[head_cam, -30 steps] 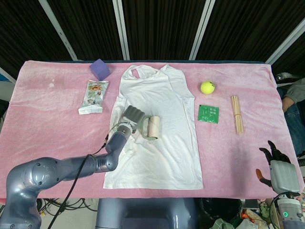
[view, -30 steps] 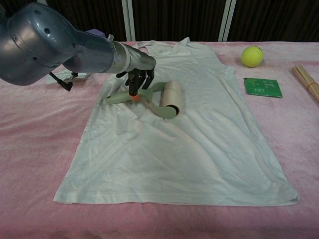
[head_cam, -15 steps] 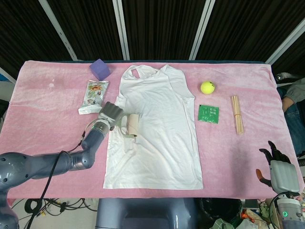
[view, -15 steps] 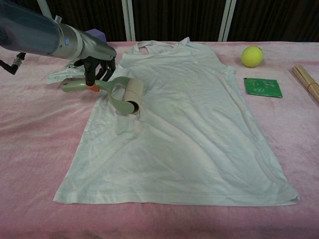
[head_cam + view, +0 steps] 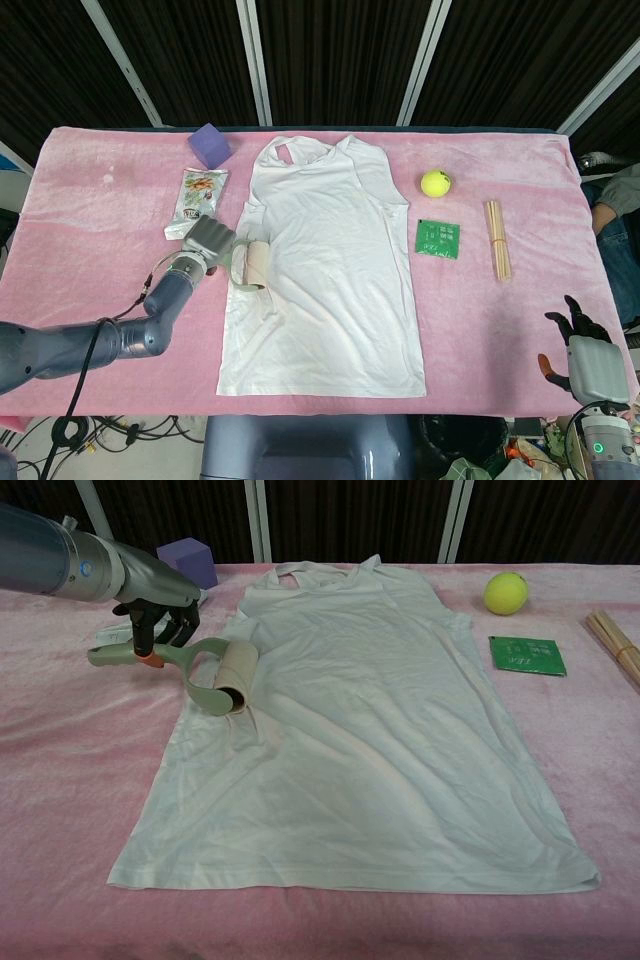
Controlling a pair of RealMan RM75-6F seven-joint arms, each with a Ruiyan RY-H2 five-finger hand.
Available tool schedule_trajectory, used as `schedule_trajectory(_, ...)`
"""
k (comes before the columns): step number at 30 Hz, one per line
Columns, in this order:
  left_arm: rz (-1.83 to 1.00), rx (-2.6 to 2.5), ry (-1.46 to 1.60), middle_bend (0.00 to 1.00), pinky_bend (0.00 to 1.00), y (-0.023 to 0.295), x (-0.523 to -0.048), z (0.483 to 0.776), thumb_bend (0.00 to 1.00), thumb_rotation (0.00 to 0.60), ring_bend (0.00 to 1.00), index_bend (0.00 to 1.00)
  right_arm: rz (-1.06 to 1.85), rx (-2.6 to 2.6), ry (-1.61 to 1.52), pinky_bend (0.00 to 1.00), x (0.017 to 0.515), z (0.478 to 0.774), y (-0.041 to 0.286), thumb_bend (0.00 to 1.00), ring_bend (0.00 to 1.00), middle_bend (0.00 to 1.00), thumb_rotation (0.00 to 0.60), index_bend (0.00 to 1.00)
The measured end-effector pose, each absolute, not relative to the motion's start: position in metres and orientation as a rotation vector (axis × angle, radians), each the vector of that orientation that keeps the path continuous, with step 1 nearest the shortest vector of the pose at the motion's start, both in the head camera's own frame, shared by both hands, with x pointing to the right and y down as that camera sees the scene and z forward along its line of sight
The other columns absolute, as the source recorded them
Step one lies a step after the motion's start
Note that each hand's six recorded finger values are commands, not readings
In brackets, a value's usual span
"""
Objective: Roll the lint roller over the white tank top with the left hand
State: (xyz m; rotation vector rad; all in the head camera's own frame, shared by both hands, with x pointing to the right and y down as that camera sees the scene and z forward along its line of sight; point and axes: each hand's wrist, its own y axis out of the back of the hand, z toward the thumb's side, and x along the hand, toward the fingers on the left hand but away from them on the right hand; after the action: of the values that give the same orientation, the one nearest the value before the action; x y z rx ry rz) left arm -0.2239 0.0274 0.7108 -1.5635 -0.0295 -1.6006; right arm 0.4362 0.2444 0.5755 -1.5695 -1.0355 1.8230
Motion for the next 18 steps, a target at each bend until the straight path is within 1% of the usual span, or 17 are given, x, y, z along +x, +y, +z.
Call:
schedule_trajectory(9,-1.54,-1.576,0.003,0.72,0.72,0.025,-0.197,0.709,0.58,0.6,0.55,0.75,1.825,-1.574,-1.033,0.2,0.436,0.576,0.245,0.28,0.16,0.03,0.6,0.28)
schedule_trajectory(18,-1.476,-1.615,0.007,0.72,0.72,0.031,-0.155,0.709,0.58,0.6,0.55,0.75,1.83,-1.575,-1.036,0.2,0.437,0.576,0.245,0.28,0.16,0.03,0.6,0.29)
